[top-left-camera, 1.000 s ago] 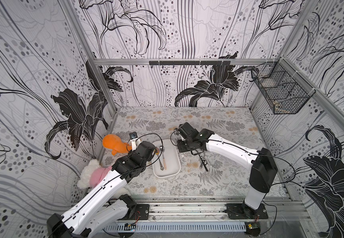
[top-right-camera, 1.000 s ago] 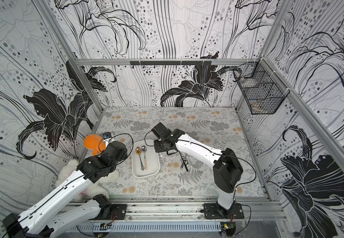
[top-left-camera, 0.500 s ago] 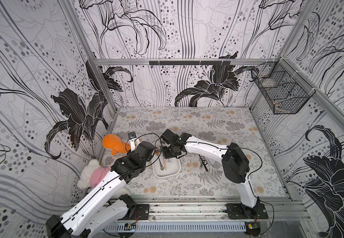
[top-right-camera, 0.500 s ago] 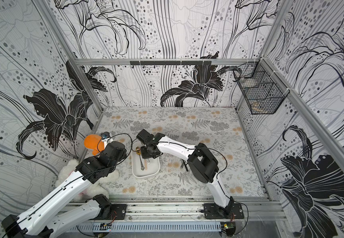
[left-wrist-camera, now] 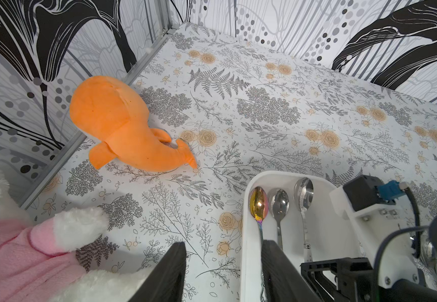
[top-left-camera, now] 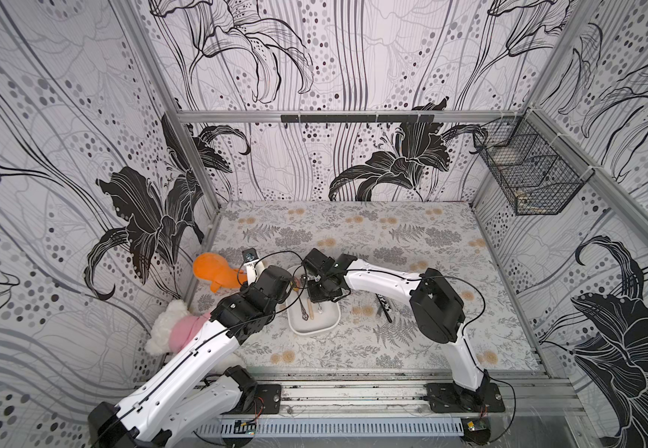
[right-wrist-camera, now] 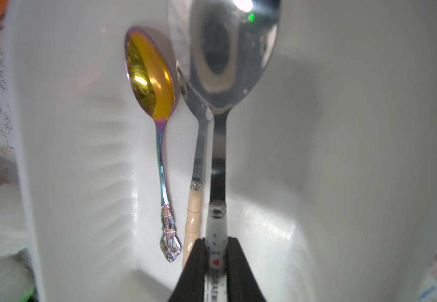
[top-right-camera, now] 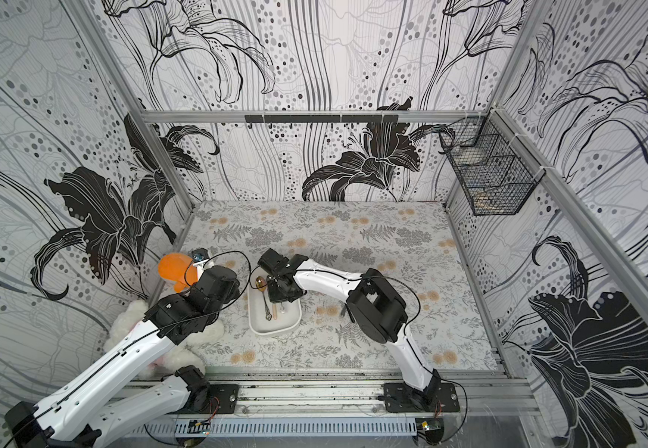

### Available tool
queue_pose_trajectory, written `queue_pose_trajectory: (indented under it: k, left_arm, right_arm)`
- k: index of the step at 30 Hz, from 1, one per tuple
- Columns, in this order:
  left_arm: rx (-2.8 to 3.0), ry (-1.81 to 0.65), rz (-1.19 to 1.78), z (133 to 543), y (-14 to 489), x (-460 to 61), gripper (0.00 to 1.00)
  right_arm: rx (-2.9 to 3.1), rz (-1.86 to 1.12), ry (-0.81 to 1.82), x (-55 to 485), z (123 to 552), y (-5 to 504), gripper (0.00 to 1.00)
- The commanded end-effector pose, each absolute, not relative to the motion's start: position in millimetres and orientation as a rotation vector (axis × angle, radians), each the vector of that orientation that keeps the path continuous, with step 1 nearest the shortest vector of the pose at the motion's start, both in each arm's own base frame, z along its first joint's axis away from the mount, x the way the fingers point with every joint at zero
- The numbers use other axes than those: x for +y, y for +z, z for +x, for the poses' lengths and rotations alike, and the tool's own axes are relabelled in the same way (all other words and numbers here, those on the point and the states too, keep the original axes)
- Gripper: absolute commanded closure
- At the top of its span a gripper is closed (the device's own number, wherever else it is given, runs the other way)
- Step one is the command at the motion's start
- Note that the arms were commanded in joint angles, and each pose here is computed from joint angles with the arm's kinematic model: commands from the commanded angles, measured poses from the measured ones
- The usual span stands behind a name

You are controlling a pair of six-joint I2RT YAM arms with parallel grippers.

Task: Put the spoon into the storage box
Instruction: Place the spoon in the storage box.

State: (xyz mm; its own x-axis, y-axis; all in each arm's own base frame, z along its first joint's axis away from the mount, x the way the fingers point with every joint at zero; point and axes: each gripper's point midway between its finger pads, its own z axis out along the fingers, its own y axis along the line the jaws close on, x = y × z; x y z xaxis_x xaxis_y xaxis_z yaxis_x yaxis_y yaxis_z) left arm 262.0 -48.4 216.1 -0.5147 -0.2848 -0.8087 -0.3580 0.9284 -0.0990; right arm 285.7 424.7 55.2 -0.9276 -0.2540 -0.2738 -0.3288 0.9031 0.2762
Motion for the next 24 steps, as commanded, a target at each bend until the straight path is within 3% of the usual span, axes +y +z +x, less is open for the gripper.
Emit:
queue_pose_trajectory:
  k: [1, 9, 16, 24]
  left_arm:
    - [2.132, 0.110, -0.465, 263.9, 214.9, -46.7, 0.47]
    - [2.133, 0.111, -0.466, 263.9, 214.8, -46.6, 0.47]
    - [2.134, 0.112, -0.465, 264.4, 214.3, -47.1, 0.47]
    - [2.144, 0.101, -0.462, 264.6, 212.6, -49.2, 0.46]
  right_arm:
    - [2.875, -0.409, 0.435, 420.9, 283.7, 32.8, 0.86]
    - [2.889, -0.414, 0.412, 419.8, 283.5, 22.6, 0.83]
    - [2.872, -0.427, 0.410, 421.1, 285.6, 26.6, 0.73]
    - [2.668, -0.464, 0.450, 418.3, 303.8, 106.4, 0.69]
